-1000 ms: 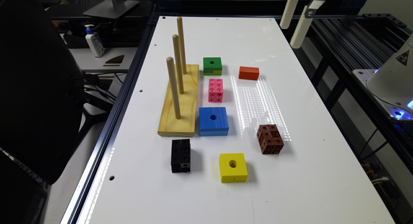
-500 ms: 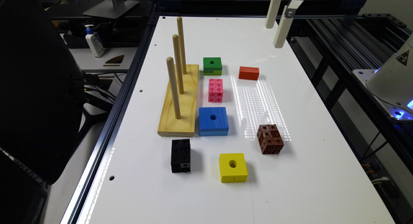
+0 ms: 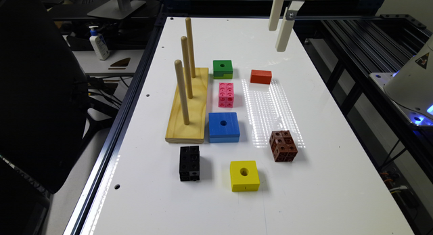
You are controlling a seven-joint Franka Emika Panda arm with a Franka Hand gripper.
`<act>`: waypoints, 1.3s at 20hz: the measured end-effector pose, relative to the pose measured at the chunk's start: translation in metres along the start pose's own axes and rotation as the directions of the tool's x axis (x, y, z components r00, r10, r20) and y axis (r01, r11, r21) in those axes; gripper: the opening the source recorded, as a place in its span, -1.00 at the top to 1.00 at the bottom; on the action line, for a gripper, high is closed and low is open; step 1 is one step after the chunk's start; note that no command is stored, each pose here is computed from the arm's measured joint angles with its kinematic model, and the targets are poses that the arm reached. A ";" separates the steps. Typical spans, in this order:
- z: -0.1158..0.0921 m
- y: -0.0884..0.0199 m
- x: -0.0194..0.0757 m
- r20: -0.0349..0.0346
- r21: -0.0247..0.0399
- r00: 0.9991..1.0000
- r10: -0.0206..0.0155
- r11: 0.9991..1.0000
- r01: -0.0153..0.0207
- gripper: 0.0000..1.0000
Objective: Pick up pink block.
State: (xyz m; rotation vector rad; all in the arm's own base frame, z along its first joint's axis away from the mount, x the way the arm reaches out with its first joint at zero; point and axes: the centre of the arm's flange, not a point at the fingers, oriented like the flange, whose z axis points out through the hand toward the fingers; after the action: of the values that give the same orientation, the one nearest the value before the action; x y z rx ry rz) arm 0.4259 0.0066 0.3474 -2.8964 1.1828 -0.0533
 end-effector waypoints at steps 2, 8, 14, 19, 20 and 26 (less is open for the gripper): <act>-0.001 -0.003 0.0029 -0.002 0.002 1.000 0.000 1.000 0.000 -1.00; -0.002 -0.018 0.0187 -0.006 0.007 1.000 0.001 1.000 -0.001 -1.00; 0.005 -0.041 0.0424 -0.002 0.005 1.000 0.003 1.000 -0.003 -1.00; 0.010 -0.048 0.0492 0.001 0.002 1.000 0.003 1.000 -0.003 -1.00; 0.010 -0.048 0.0492 0.001 0.002 1.000 0.003 1.000 -0.003 -1.00; 0.009 -0.048 0.0493 0.001 0.003 1.000 0.003 1.000 -0.003 -1.00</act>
State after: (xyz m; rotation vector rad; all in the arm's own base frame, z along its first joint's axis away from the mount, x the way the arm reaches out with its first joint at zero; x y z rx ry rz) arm 0.4949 0.0063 0.3404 -2.8921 1.1856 -0.0536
